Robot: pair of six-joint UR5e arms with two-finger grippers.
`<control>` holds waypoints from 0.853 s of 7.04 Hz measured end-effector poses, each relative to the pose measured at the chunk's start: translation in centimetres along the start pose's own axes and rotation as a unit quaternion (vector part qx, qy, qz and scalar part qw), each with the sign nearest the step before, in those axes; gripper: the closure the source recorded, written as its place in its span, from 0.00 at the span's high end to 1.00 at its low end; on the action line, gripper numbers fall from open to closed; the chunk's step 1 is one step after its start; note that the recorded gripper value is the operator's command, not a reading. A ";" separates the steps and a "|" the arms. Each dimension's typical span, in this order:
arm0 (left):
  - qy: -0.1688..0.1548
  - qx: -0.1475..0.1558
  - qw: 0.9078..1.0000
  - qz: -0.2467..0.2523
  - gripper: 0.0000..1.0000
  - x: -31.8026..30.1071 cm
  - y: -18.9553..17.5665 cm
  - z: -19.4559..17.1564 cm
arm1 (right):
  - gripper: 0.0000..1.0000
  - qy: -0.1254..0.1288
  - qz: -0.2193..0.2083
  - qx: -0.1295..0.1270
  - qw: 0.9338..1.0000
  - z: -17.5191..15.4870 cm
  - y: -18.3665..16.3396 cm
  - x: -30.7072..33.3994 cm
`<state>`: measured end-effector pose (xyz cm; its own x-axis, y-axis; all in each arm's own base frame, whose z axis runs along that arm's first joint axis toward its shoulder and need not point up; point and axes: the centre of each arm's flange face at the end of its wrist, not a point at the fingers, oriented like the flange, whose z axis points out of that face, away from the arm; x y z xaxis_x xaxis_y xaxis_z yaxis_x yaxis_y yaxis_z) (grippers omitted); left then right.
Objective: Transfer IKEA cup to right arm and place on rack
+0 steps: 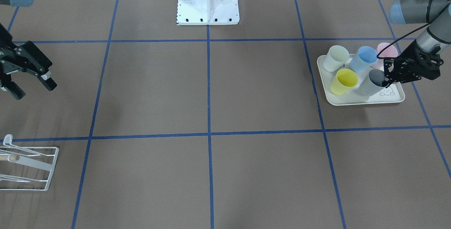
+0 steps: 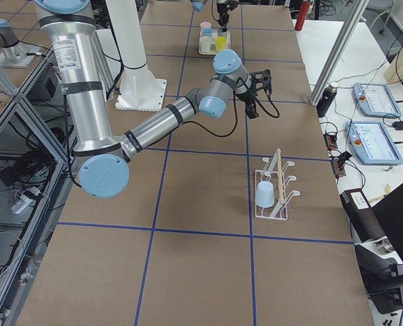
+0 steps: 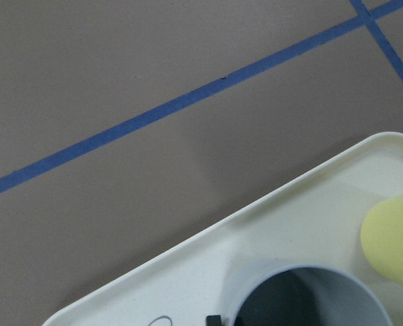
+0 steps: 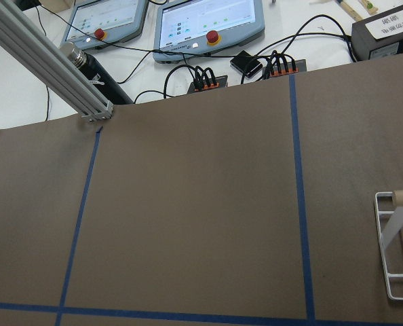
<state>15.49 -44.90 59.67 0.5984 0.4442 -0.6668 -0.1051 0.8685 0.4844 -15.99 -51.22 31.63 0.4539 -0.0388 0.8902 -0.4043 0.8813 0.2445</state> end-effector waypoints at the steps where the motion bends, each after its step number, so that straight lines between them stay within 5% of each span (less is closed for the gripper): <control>1: -0.015 0.023 0.999 -0.017 0.00 -2.0 -0.8 -2.2 | 1.00 0.000 0.000 0.000 1.000 0.0 0.0 0.0; 4: -0.027 0.090 0.993 -0.072 0.00 -3.6 -6.0 -6.7 | 1.00 -0.001 0.006 -0.002 1.000 0.3 0.2 -0.2; 6: 0.008 0.137 0.976 -0.171 0.00 -0.5 -12.7 -8.7 | 1.00 -0.010 0.015 0.001 1.000 0.7 0.0 -1.7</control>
<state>9.58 -54.25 48.95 0.5482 0.1439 -0.8239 0.3170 0.8759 0.3639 -17.28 -51.49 30.31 0.4246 -0.0213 0.9051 -0.4189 0.8817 0.2172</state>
